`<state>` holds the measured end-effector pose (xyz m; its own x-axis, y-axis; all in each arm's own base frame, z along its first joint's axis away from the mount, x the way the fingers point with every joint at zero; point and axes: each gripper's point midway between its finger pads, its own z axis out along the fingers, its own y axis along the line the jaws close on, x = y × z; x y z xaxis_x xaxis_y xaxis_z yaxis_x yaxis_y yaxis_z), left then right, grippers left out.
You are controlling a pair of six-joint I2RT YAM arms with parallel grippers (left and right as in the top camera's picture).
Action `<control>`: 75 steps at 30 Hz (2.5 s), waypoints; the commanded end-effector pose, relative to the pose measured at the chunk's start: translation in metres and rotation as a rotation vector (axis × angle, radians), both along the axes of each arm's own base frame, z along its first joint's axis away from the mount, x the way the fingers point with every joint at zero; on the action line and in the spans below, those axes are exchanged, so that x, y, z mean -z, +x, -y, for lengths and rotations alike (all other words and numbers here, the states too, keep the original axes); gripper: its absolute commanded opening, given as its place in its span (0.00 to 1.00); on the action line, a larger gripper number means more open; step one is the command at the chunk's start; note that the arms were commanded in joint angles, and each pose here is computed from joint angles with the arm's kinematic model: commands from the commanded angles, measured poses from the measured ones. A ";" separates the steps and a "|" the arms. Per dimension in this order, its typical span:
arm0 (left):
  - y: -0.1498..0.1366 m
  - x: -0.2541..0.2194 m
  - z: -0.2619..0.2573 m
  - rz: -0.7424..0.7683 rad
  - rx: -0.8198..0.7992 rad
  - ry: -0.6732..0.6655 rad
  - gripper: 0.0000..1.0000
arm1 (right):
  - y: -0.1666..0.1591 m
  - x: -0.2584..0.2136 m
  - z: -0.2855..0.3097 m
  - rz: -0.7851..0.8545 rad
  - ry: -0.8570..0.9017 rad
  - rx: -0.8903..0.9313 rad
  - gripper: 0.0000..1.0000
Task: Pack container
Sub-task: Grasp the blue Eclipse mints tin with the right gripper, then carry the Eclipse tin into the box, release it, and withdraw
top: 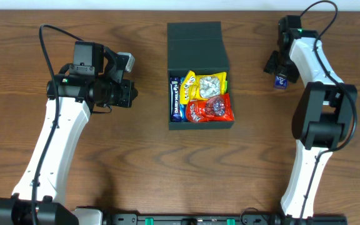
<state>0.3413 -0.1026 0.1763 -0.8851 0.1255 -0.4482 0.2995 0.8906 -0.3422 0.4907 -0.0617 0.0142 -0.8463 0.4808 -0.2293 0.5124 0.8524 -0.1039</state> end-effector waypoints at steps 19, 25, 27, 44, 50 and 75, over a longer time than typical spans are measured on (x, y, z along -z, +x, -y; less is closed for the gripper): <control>-0.001 -0.004 -0.004 0.019 -0.002 0.008 0.12 | 0.002 0.016 -0.004 0.003 0.098 -0.127 0.61; -0.001 -0.004 -0.004 0.018 -0.002 0.008 0.12 | 0.001 0.021 -0.010 0.000 0.125 -0.172 0.49; -0.001 -0.004 -0.004 0.018 -0.002 0.008 0.12 | 0.001 0.021 -0.010 0.001 0.125 -0.172 0.39; -0.001 -0.004 -0.004 0.017 -0.002 0.008 0.12 | 0.019 -0.070 -0.047 0.127 0.230 -0.242 0.02; -0.002 -0.003 -0.004 0.013 -0.002 0.006 0.12 | 0.007 -0.167 -0.115 0.275 0.206 -0.439 0.02; -0.004 -0.002 -0.003 0.000 -0.009 0.002 0.12 | -0.120 -0.093 -0.318 0.045 0.184 -0.553 0.02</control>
